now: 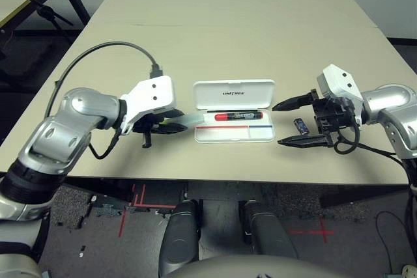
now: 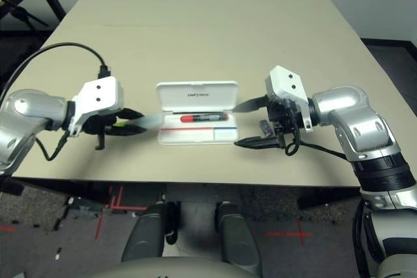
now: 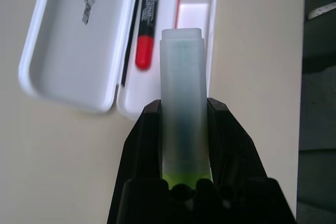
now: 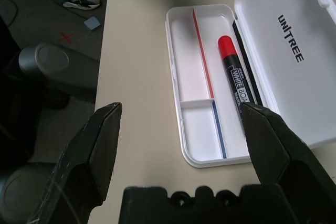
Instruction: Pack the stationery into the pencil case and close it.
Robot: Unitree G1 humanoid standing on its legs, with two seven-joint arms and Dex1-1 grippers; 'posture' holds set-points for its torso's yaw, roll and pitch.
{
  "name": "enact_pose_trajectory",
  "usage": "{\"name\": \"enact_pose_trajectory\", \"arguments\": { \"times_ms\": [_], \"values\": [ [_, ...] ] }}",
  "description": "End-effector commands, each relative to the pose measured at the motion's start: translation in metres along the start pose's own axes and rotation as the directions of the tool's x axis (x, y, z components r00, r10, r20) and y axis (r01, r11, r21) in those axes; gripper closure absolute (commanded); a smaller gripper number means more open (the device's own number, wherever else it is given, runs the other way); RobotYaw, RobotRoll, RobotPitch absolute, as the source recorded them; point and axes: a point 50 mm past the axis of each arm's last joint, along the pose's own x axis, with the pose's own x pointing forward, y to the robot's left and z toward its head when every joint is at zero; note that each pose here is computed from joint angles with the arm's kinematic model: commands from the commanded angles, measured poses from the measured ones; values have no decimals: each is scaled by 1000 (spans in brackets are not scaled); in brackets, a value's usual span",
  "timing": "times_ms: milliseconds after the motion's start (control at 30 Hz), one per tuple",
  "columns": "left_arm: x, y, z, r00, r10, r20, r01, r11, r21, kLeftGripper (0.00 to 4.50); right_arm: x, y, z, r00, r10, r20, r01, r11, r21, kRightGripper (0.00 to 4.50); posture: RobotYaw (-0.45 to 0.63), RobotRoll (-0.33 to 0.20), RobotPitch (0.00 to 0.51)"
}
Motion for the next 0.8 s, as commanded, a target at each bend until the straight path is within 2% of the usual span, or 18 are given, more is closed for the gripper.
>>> {"name": "enact_pose_trajectory", "arguments": {
  "times_ms": [33, 367, 600, 800],
  "values": [
    [16, 1, 7, 999, -49, 5, 48, 998, 38, 3409, -1, 2, -5, 999, 5, -34, -5, 1000, 10, 0, 51, 0, 127],
    [61, 7, 19, 992, -112, 57, 108, 992, 70, 3409, -9, 3, -11, 997, -19, -80, 20, 1000, 15, 0, 28, 0, 123],
    [82, 2, 20, 984, -166, 65, 161, 984, 82, 3409, -11, 4, -13, 995, -38, -93, 39, 999, 15, 0, 24, 0, 121],
    [89, 3, 18, 983, -174, 63, 168, 982, 80, 3409, -12, 4, -13, 994, -46, -99, 47, 999, 12, 0, 5, 0, 115]
  ]
}}
